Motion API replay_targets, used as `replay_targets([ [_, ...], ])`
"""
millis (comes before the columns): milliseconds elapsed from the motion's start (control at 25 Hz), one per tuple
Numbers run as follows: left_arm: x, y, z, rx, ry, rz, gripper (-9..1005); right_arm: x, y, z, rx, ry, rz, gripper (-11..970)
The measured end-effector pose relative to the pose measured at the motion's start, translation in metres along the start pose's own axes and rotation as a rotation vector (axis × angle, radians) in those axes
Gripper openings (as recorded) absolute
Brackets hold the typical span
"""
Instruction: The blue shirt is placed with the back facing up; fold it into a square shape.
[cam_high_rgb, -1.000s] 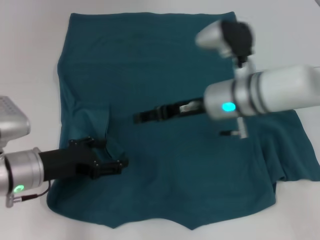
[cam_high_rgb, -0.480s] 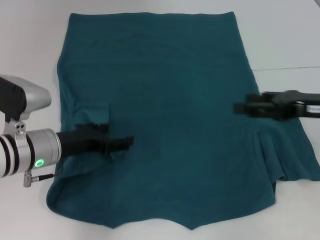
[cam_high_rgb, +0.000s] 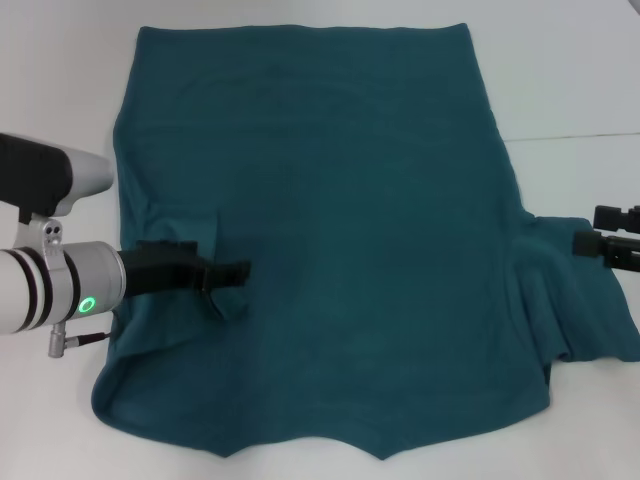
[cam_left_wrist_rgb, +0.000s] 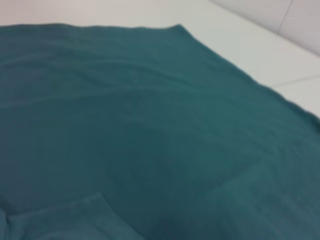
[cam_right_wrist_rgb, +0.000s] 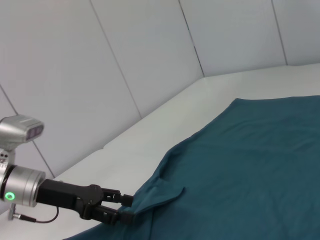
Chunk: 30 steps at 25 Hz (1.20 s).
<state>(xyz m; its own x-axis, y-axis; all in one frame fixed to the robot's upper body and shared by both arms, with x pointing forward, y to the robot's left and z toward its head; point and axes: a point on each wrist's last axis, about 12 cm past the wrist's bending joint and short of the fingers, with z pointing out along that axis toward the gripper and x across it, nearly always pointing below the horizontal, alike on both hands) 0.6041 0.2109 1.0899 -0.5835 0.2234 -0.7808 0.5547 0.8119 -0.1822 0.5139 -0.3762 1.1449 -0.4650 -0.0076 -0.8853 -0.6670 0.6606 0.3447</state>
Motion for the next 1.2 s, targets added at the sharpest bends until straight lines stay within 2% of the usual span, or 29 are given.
replay_targets([
  [200, -0.005, -0.002, -0.007, -0.013, 0.055, 0.077, 855, 0.009, 0.001, -0.011, 0.008, 0.002, -0.011, 765],
  [440, -0.009, 0.009, -0.027, 0.014, 0.061, 0.077, 819, 0.016, 0.001, -0.016, 0.027, -0.006, -0.002, 765],
  [600, -0.008, 0.011, -0.031, 0.018, 0.064, 0.096, 795, 0.019, 0.001, -0.015, 0.028, -0.008, -0.001, 765],
  [840, -0.008, 0.015, -0.024, -0.035, 0.116, 0.152, 570, 0.020, 0.000, -0.014, 0.024, -0.010, 0.002, 765],
  [1000, -0.013, 0.010, -0.016, -0.027, 0.141, 0.165, 337, 0.021, 0.001, -0.012, 0.019, -0.012, 0.006, 764],
  [1120, -0.018, 0.003, -0.012, -0.017, 0.139, 0.171, 99, 0.023, 0.001, -0.011, 0.015, -0.013, 0.007, 764],
  [1200, -0.021, -0.001, -0.009, -0.016, 0.148, 0.190, 82, 0.023, 0.001, -0.011, 0.015, -0.013, 0.009, 764],
])
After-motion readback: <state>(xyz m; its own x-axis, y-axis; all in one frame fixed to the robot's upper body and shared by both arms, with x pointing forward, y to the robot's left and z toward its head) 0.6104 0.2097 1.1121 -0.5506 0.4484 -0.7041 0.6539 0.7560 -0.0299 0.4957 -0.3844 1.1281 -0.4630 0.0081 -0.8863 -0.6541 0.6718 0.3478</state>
